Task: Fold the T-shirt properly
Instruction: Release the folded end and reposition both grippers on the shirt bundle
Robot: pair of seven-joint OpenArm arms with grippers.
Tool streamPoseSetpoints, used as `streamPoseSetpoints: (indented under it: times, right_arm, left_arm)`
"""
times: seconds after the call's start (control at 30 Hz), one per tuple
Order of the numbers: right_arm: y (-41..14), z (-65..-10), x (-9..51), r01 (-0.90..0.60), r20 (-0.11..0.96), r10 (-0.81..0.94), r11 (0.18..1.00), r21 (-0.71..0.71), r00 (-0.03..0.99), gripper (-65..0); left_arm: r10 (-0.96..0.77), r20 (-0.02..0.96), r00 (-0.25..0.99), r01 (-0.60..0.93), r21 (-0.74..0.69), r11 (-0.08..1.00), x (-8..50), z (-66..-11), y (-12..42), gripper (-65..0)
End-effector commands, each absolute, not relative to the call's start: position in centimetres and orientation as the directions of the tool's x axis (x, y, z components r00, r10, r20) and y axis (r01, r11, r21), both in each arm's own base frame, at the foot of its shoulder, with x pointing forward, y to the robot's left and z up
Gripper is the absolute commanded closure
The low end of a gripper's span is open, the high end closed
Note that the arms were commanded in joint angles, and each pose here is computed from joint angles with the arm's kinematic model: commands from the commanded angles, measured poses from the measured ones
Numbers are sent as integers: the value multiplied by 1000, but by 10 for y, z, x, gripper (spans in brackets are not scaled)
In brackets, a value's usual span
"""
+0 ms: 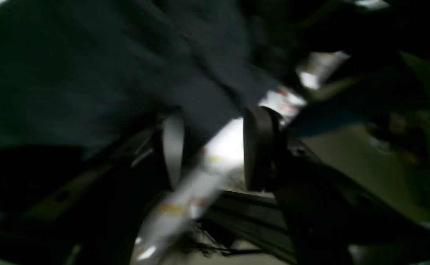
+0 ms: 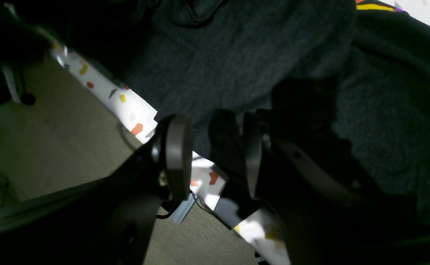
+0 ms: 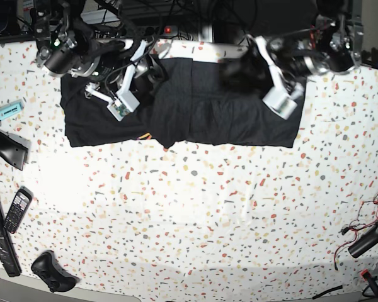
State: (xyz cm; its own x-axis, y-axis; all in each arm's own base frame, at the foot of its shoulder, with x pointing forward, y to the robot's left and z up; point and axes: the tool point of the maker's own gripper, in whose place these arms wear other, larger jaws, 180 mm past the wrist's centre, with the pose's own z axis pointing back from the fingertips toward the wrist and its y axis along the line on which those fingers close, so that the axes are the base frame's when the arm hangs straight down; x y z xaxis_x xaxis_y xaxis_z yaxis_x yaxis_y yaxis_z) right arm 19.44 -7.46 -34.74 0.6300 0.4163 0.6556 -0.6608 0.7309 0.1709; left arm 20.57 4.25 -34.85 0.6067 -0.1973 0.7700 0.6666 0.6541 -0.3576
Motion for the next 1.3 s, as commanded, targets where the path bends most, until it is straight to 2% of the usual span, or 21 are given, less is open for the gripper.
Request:
streamPoseSetpoints:
  times: [0.0,0.1,0.2,0.7,0.8,1.1,1.27]
  right_arm:
    - [-72,-337,198,-676,685,412,719,161,601,-227]
    - [-72,-337,198,-677,686,412,719,161,600,-227]
    - [-71,-337,198,-677,687,411,719,161,600,-227]
    - [-72,-339,197,-676,677,417,719,162,606,-227]
    - [-72,-339,197,-676,678,417,719,161,605,-227]
    - [-72,-339,197,-676,678,417,719,162,605,-227]
    - [-72,-338,197,-676,679,416,719,162,605,-227]
  left_arm:
    - [-173,798,577,651,-321,688,218,-340,52,-254]
    - [-196,793,577,582,-231,779,232,-347,85,-254]
    - [-223,779,586,570,-201,797,232,-351,94,-254]
    - [-209,686,697,549,-323,771,226,-398,77,-254]
    - [-195,709,678,606,-388,695,218,-386,60,-253]
    - [-131,636,761,576,-568,588,187,-380,38,-253]
    - [-186,613,768,614,-621,487,160,-380,2,-253]
